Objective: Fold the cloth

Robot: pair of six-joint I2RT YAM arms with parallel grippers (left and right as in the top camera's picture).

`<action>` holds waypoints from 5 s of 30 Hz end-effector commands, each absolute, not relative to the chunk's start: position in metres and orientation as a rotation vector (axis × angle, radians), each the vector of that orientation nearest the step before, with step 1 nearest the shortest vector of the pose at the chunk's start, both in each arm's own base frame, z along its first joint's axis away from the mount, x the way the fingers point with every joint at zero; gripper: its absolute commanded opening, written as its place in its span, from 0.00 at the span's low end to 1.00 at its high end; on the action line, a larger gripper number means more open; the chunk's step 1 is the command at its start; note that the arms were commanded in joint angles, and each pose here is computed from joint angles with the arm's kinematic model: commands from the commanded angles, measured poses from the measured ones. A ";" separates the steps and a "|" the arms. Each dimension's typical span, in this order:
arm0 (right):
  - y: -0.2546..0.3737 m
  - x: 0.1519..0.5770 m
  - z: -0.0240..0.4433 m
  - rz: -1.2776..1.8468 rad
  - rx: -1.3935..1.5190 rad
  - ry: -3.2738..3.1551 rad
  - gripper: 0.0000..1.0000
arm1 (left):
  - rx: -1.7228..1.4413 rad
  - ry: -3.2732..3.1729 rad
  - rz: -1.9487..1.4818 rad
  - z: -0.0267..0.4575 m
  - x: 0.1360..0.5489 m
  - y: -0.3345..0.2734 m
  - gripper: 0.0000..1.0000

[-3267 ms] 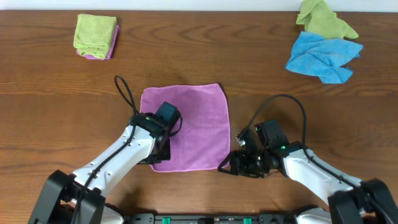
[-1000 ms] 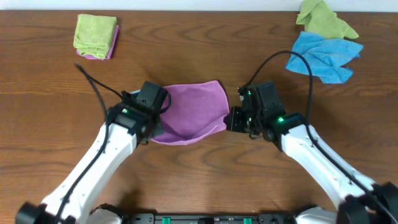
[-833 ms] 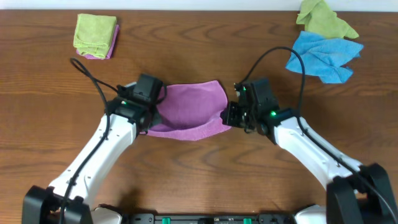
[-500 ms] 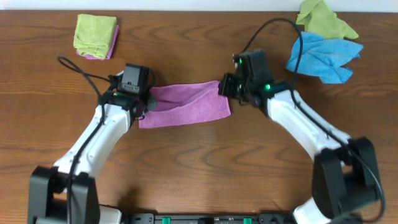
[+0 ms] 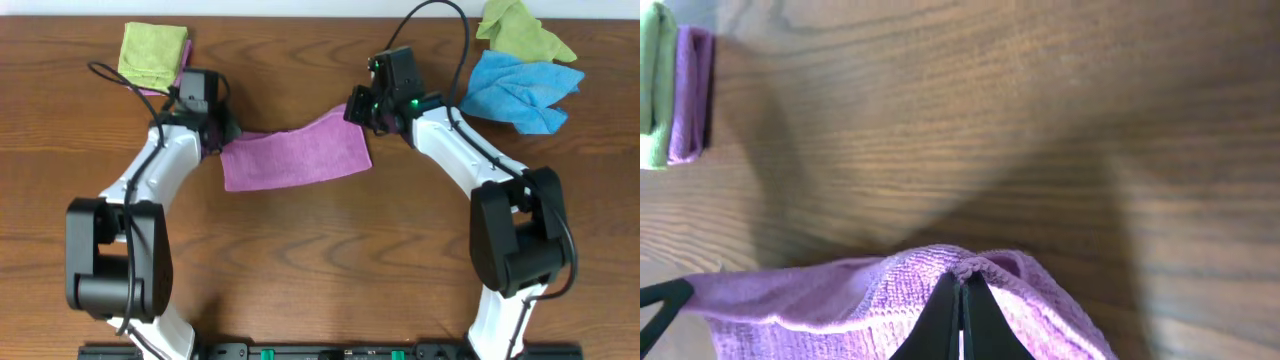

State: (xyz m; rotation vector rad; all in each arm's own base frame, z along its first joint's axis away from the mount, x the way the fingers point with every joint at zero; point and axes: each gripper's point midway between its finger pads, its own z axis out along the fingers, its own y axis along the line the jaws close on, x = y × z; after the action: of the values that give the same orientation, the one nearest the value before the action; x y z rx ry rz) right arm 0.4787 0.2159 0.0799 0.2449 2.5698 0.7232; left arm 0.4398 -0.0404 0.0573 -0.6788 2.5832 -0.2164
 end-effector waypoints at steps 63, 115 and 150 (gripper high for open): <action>0.198 0.427 0.010 0.177 -0.125 2.881 0.02 | -0.415 2.874 -0.186 0.064 0.389 -0.078 0.06; 0.137 0.362 0.093 0.856 -0.063 2.831 0.99 | -0.315 2.838 -0.124 -0.014 0.357 -0.089 0.06; 0.194 0.358 -0.011 1.154 0.178 2.899 0.17 | -0.301 2.992 -0.254 -0.023 0.337 -0.094 0.06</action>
State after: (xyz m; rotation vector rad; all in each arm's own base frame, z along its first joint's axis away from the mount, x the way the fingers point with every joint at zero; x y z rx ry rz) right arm 0.3475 0.2147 0.0028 0.0775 2.8577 1.2531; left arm 0.3608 -0.0916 -0.0023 -0.3230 2.8711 -0.2337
